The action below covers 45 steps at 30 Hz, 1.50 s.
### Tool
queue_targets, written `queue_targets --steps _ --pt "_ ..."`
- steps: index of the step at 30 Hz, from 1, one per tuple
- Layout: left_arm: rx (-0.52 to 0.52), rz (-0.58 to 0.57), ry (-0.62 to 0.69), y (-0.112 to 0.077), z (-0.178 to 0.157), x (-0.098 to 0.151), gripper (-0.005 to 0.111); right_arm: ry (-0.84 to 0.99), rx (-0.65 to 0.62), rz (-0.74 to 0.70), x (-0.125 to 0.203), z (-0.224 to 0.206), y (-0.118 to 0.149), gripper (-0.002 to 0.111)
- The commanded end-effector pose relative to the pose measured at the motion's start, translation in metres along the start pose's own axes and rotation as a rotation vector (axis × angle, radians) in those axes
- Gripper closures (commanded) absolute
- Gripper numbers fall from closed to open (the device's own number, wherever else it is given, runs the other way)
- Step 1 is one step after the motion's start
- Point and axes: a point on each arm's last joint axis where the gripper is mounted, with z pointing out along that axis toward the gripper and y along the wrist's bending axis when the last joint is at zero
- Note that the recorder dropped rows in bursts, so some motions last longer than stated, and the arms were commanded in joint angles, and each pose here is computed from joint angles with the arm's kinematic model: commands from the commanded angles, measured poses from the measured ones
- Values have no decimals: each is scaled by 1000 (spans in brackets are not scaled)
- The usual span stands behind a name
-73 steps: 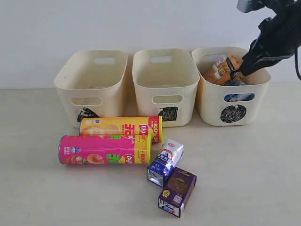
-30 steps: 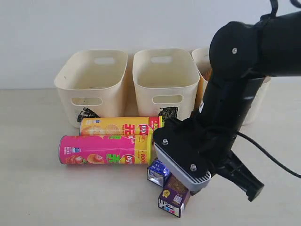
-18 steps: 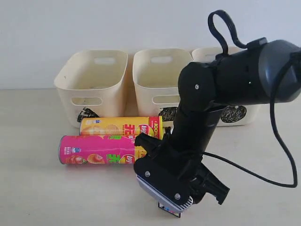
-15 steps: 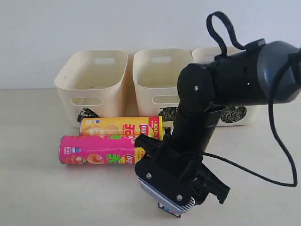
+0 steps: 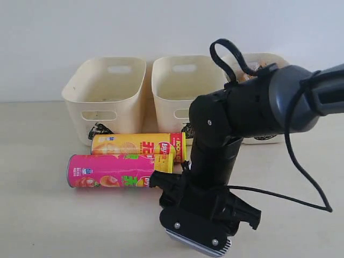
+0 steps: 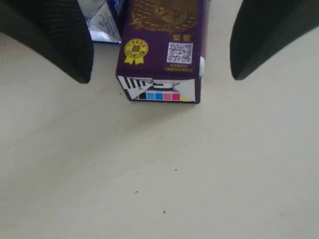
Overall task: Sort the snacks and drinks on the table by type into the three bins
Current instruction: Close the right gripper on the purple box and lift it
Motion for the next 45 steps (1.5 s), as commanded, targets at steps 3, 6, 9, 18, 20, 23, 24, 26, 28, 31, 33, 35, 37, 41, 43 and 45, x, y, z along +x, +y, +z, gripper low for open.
queue_targets --steps 3,6,9,18,20,23,24,26,28,31,33,35,37,41,43,45 --pt "-3 9 -5 0 0 1 103 37 -39 -58 3 10 1 41" --pt "-3 9 -2 0 0 1 103 59 -65 -87 6 14 3 41" --pt "-3 9 -2 0 0 1 103 52 -88 -91 7 23 4 41" --pt "-3 9 -2 0 0 1 103 126 -60 -148 15 31 0 41" --pt "-3 9 -2 0 0 1 103 126 -60 -148 15 31 0 41" --pt "-3 9 -4 0 0 1 103 131 -63 -154 16 31 0 50" --pt "-3 9 -4 0 0 1 103 131 -63 -154 16 31 0 55" --pt "-3 9 -4 0 0 1 103 131 -63 -154 16 31 0 64" --pt "-3 9 -4 0 0 1 103 131 -72 -159 16 31 1 79" --pt "-3 9 -4 0 0 1 103 128 -79 -158 16 31 1 102" --pt "-3 9 -4 0 0 1 103 128 -79 -156 16 31 1 108" --pt "-3 9 -4 0 0 1 103 126 -81 -161 14 31 1 108" --pt "-3 9 -4 0 0 1 103 123 -86 -166 12 31 0 108" --pt "-3 9 -4 0 0 1 103 108 -132 -151 9 30 4 108" --pt "-3 9 -2 0 0 1 103 105 -145 -110 9 28 6 108" --pt "-3 9 -2 0 0 1 103 114 -134 -77 8 23 5 108"
